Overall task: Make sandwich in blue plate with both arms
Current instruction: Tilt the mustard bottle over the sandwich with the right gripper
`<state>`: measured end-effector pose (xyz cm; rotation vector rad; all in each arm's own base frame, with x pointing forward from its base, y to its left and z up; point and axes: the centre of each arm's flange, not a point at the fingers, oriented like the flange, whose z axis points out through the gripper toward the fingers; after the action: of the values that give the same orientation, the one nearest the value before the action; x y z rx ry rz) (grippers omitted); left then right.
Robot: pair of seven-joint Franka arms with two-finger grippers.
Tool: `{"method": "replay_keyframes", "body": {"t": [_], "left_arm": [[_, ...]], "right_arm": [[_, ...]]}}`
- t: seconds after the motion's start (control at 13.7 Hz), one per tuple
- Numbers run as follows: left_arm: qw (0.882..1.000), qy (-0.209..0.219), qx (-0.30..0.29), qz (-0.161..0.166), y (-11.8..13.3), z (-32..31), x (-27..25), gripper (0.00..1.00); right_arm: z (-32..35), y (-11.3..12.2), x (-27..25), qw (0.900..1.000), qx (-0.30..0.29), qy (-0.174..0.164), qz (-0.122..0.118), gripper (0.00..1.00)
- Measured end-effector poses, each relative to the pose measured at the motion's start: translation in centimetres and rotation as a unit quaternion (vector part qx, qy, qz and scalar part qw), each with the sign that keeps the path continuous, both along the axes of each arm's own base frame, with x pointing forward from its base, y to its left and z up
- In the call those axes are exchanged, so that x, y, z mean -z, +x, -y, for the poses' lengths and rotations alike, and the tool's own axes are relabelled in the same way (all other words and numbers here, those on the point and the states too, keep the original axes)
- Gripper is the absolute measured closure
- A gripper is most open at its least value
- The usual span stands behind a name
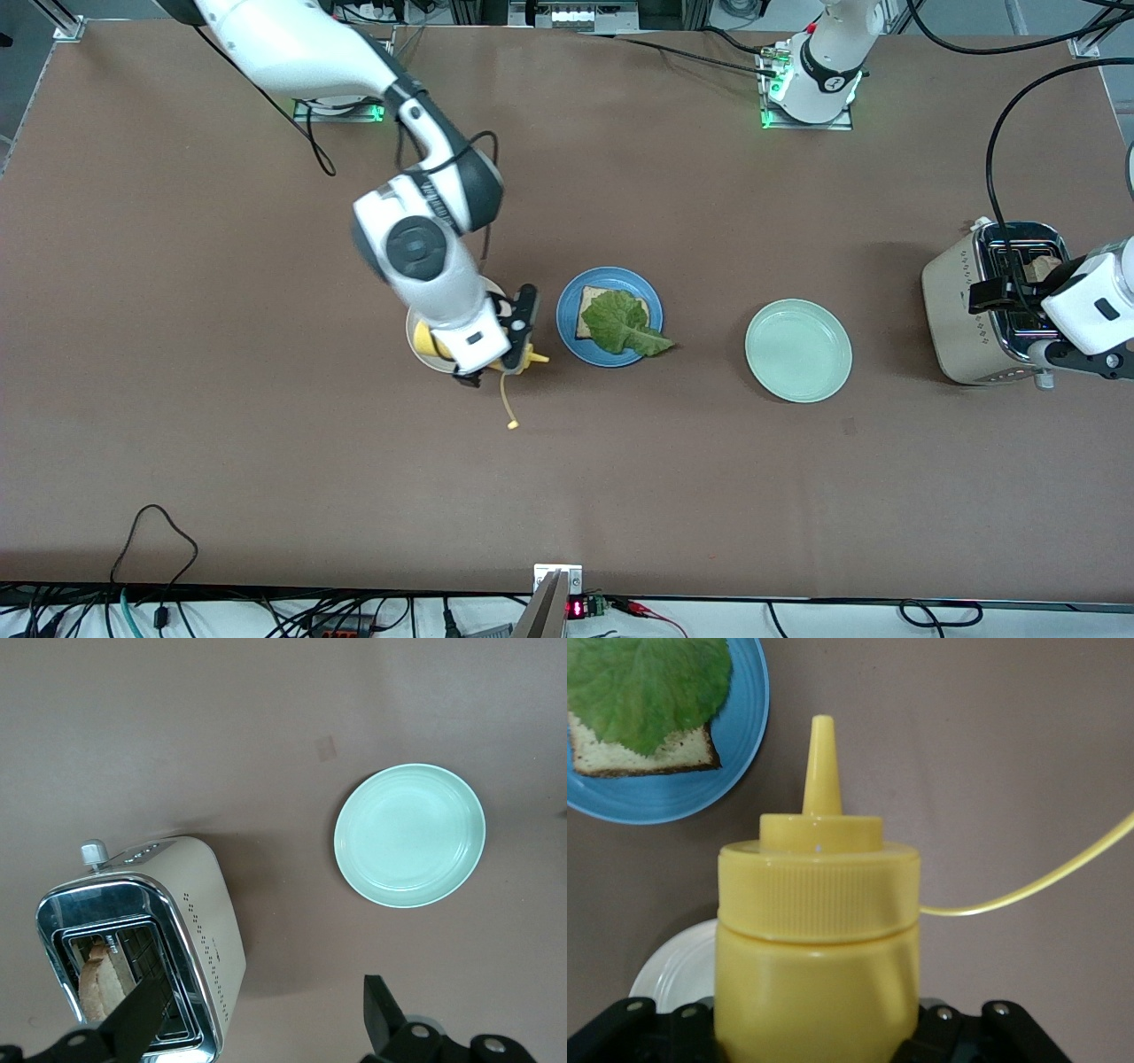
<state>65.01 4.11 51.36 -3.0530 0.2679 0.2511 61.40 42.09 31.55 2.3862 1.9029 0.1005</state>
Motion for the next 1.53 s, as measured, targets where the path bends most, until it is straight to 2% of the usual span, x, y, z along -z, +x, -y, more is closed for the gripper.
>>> {"method": "replay_keyframes", "body": {"t": [0.22,0.44,0.73,1.02,1.24,1.39,1.53], "left_arm": [[1.000,0.000,0.000,0.000,0.0,0.0,0.0,0.00],[1.000,0.000,0.000,0.000,0.0,0.0,0.0,0.00],[1.000,0.000,0.000,0.000,0.0,0.0,0.0,0.00],[1.000,0.000,0.000,0.000,0.0,0.0,0.0,0.00],[1.000,0.000,0.000,0.000,0.0,0.0,0.0,0.00],[1.000,0.000,0.000,0.000,0.0,0.0,0.0,0.00],[1.000,0.000,0.000,0.000,0.0,0.0,0.0,0.00]], "right_arm": [[-3.5,-2.6,2.5,0.999,0.001,-0.044,0.028,0.61],[-5.6,-4.3,4.2,0.996,-0.011,-0.072,0.048,0.61],[-8.1,-6.7,6.3,0.992,-0.018,-0.101,0.067,0.61],[-9.5,-8.1,7.2,0.990,-0.023,-0.114,0.076,0.61],[-9.1,-7.3,6.7,0.990,-0.016,-0.115,0.082,0.61],[-7.8,-5.6,5.3,0.990,-0.004,-0.116,0.083,0.61],[-4.9,-2.6,2.6,0.994,0.002,-0.088,0.060,0.61]]}}
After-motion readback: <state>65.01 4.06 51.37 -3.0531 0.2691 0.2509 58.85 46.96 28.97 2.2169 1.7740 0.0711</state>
